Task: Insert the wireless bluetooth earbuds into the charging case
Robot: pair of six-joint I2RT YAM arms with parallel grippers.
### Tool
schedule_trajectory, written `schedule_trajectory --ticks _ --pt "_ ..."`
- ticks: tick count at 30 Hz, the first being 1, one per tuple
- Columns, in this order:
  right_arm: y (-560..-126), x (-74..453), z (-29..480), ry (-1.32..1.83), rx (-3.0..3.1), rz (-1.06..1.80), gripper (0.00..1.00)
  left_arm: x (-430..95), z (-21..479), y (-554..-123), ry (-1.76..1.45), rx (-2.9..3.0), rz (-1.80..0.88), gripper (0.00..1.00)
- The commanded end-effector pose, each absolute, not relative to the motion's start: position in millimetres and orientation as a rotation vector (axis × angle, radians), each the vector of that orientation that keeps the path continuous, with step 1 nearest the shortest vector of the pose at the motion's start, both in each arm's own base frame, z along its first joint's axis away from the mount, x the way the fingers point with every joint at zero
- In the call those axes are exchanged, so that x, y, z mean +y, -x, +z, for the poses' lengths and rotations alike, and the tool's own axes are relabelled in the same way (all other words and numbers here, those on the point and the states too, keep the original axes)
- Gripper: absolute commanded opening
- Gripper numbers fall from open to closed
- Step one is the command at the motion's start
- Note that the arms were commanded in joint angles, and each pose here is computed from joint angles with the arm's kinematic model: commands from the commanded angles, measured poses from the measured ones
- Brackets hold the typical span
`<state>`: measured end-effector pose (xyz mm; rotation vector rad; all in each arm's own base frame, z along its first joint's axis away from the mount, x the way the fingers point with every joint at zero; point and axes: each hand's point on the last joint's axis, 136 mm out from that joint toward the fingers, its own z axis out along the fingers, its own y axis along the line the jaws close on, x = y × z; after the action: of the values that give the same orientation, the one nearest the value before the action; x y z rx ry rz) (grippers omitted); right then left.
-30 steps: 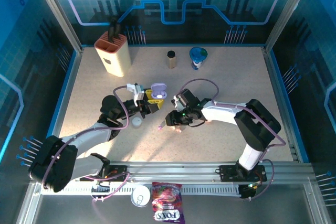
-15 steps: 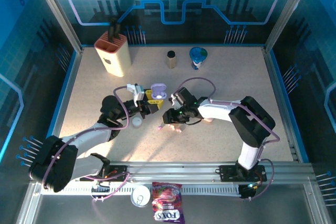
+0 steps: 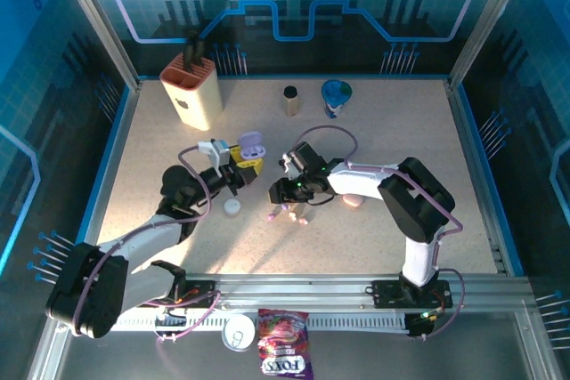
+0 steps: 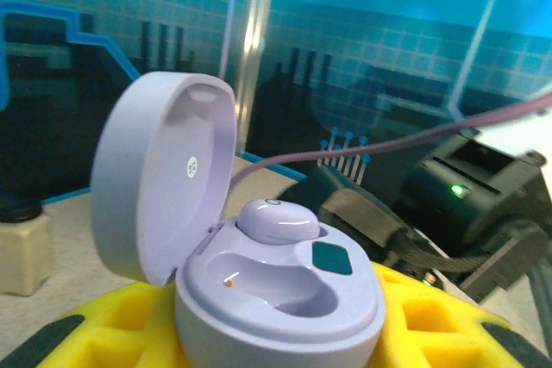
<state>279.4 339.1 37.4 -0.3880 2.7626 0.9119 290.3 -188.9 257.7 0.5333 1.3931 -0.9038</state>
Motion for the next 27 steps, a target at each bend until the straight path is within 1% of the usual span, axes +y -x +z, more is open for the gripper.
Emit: schedule_trajectory --ticks 1,4,10,17,22,27 --pt "-275.6 322.5 45.2 0.429 2.754 0.74 0.46 -165.3 264.6 -302.0 -0.405 1.388 -0.849 0.32" --pt "-272.8 311.8 49.9 0.465 2.751 0.582 0.46 -144.7 264.9 -312.9 -0.305 1.39 -0.805 0.33" --pt "-267.6 300.6 55.6 0.571 2.701 0.284 0.46 -111.3 264.1 -330.0 -0.156 1.4 -0.737 0.31" --pt "-262.6 303.9 58.4 0.703 2.629 -0.061 0.45 -77.2 257.5 -343.1 0.01 1.424 -0.631 0.31" --pt "-259.0 305.7 56.6 0.78 2.598 -0.236 0.45 -63.1 255.7 -346.3 0.071 1.442 -0.597 0.32" --pt "-255.2 313.1 49.8 0.83 2.609 -0.271 0.45 -59.6 256.6 -344.3 0.075 1.439 -0.588 0.32"
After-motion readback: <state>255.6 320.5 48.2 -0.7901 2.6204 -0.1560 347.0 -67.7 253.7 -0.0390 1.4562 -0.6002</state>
